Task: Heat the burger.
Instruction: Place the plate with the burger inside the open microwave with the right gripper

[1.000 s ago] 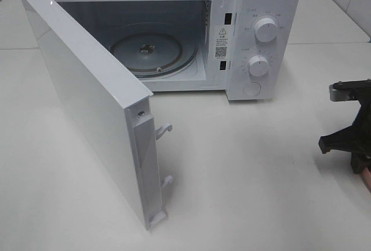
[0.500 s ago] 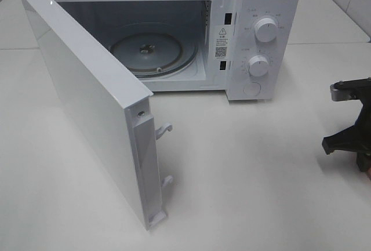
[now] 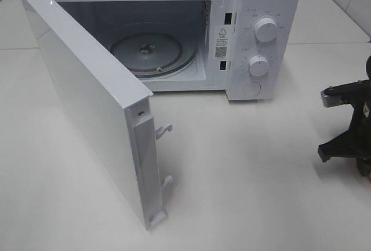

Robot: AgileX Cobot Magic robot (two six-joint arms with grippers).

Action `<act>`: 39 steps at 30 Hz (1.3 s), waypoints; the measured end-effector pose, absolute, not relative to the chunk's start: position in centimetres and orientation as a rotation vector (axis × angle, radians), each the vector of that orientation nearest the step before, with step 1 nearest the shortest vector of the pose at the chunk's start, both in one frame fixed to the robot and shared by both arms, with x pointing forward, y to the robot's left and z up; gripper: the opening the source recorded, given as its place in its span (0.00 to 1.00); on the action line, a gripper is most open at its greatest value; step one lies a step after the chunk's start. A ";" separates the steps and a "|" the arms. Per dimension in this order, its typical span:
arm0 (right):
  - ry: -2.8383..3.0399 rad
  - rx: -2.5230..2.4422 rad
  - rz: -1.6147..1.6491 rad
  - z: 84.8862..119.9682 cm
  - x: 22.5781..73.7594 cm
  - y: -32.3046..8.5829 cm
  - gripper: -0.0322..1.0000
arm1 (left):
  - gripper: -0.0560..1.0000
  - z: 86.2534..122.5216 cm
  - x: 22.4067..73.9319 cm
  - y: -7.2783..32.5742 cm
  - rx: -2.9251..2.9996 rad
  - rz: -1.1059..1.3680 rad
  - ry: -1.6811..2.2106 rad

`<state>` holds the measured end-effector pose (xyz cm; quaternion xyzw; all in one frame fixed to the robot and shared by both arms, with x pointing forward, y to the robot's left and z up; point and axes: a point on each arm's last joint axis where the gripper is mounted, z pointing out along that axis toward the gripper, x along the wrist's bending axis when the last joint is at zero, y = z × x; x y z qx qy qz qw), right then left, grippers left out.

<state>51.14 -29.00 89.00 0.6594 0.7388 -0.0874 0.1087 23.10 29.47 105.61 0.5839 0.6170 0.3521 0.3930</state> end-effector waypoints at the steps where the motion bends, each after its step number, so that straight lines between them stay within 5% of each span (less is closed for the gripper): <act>1: 2.171 1.932 -0.268 89.0 51.1 -28.8 0.03 | 0.99 105.6 23.1 29.5 1.482 0.894 1.566; 25: 2.191 1.747 -0.424 89.7 50.2 -25.9 0.03 | 0.99 105.6 23.1 29.5 1.482 0.894 1.566; 39: 2.108 1.734 -0.397 93.4 49.4 -26.6 0.03 | 0.99 105.6 23.1 29.5 1.482 0.894 1.566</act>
